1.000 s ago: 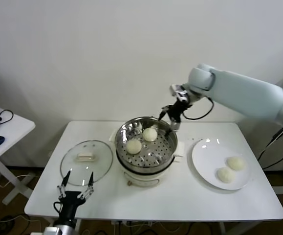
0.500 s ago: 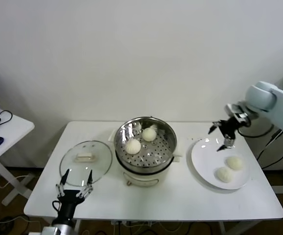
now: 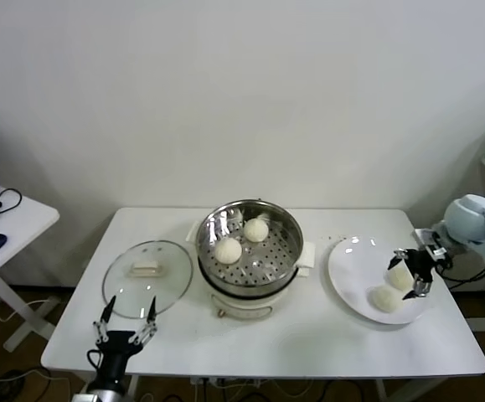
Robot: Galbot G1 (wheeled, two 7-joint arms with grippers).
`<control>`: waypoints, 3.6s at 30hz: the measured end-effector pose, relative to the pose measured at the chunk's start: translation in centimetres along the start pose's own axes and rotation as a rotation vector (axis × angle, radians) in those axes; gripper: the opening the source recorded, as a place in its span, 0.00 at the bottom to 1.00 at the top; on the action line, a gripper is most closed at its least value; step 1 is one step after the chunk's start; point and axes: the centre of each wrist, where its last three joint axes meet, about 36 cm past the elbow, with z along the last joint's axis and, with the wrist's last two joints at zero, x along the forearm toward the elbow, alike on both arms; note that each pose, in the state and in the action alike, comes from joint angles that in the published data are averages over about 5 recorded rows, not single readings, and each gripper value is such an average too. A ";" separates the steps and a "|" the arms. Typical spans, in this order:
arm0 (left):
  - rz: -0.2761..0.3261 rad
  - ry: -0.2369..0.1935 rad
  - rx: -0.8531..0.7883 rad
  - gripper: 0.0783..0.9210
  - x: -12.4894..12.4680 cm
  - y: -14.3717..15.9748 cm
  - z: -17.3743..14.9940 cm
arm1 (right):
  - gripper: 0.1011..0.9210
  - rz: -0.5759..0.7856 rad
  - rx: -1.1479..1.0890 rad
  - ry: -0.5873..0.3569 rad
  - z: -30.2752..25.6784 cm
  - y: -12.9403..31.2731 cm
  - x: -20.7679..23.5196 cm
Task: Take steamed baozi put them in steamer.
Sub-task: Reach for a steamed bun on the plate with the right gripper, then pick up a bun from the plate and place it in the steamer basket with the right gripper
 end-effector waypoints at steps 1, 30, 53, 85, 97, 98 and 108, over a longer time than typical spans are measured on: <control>-0.001 0.002 0.000 0.88 0.0 0.0 0.1 | 0.88 0.000 -0.002 0.003 0.1 0.0 -0.4; -0.004 0.021 0.004 0.88 0.1 -0.1 0.7 | 0.86 -0.040 0.020 0.029 -1.1 -0.9 -7.1; 0.008 0.020 -0.001 0.88 0.1 -0.3 0.5 | 0.72 0.016 0.169 0.012 -4.6 -3.7 -1.2; 0.022 0.033 -0.023 0.88 0.8 -1.1 0.7 | 0.74 0.171 1.407 0.237 -38.9 -2.6 10.2; 0.022 0.056 -0.025 0.88 1.6 -1.0 1.2 | 0.74 0.051 1.507 0.162 -43.5 -1.5 5.8; 0.022 0.059 -0.025 0.88 1.7 -1.0 1.3 | 0.74 0.039 1.510 0.159 -43.7 -1.5 5.5; 0.024 0.074 -0.021 0.88 1.8 -1.1 1.7 | 0.74 -0.047 1.534 0.145 -44.3 -2.5 2.4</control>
